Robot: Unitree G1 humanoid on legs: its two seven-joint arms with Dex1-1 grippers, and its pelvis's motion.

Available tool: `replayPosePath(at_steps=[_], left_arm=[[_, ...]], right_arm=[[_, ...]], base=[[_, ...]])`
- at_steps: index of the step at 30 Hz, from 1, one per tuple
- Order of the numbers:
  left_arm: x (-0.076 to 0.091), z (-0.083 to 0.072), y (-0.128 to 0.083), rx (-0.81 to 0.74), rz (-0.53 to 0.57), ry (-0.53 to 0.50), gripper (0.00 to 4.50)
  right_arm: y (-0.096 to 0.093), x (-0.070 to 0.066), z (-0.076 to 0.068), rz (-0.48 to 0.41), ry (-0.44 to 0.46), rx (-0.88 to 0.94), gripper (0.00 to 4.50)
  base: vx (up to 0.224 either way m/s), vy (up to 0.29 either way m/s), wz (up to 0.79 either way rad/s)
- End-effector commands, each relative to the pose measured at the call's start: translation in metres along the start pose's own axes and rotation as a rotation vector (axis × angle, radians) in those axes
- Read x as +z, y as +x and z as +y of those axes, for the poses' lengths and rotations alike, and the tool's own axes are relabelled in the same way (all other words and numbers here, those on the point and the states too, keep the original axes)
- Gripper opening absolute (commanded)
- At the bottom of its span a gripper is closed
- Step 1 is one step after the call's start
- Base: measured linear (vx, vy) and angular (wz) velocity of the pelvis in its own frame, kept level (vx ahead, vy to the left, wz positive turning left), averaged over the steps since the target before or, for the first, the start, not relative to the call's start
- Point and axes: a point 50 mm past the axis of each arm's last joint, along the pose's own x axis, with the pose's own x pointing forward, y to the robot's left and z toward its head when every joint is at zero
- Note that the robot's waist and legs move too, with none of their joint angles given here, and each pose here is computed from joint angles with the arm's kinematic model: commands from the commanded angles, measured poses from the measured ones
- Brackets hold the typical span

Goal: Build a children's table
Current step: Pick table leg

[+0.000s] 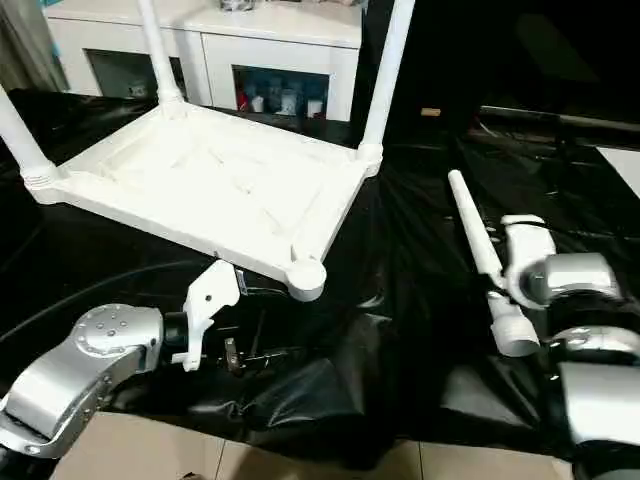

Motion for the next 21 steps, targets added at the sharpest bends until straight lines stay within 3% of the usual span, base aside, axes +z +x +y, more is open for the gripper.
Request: replayPosePath(at_steps=[1,6,12,21], left_arm=[[0.006,0.001,-0.001,0.005,-0.007,0.017,4.5],[0.007,0.002,-0.003,0.011,0.002,0.021,4.5],[0.008,0.002,-0.003,0.012,0.005,0.02,4.5],[0.01,0.003,-0.004,0.015,0.005,0.032,4.5]], right_arm=[[-0.002,0.001,-0.005,0.0,-0.003,-0.007,3.53],[0.001,-0.009,-0.007,0.04,-0.009,0.004,2.96],[0.001,-0.008,-0.008,0.03,0.008,0.008,2.38],[0.001,-0.007,-0.008,0.013,0.026,0.032,1.87]], base=[[0.0,0.0,0.0],[0.0,0.0,0.0],[0.0,0.0,0.0],[0.0,0.0,0.0]])
